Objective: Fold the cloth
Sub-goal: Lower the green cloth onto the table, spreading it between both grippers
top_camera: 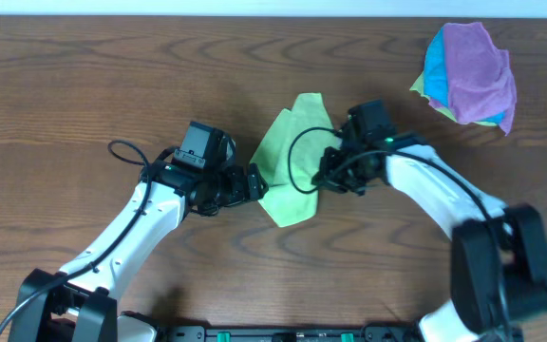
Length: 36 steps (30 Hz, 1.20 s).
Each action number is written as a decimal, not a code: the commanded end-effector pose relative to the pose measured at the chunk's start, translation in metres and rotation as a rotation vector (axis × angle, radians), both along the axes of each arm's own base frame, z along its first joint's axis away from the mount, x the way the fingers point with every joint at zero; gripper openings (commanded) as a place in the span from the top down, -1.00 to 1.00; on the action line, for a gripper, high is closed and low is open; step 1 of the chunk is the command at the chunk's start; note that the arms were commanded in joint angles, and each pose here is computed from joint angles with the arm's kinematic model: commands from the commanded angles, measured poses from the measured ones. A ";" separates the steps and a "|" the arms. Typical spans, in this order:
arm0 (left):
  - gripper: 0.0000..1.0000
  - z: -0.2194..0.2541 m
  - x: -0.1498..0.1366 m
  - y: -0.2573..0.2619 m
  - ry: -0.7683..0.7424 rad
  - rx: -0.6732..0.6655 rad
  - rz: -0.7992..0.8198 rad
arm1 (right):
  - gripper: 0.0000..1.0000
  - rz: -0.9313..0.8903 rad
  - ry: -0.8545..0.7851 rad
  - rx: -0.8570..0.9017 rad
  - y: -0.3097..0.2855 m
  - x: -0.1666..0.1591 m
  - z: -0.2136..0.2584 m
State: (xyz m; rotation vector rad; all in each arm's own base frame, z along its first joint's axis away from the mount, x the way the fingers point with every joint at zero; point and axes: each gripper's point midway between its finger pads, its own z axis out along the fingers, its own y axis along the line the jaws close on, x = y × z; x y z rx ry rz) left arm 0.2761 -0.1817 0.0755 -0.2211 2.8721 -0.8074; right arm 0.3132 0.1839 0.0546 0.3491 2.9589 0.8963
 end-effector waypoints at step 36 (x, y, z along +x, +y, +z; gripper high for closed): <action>-0.90 0.006 -0.020 -0.041 0.002 -0.016 -0.098 | 0.74 -0.233 -0.104 -0.596 -0.155 0.010 0.018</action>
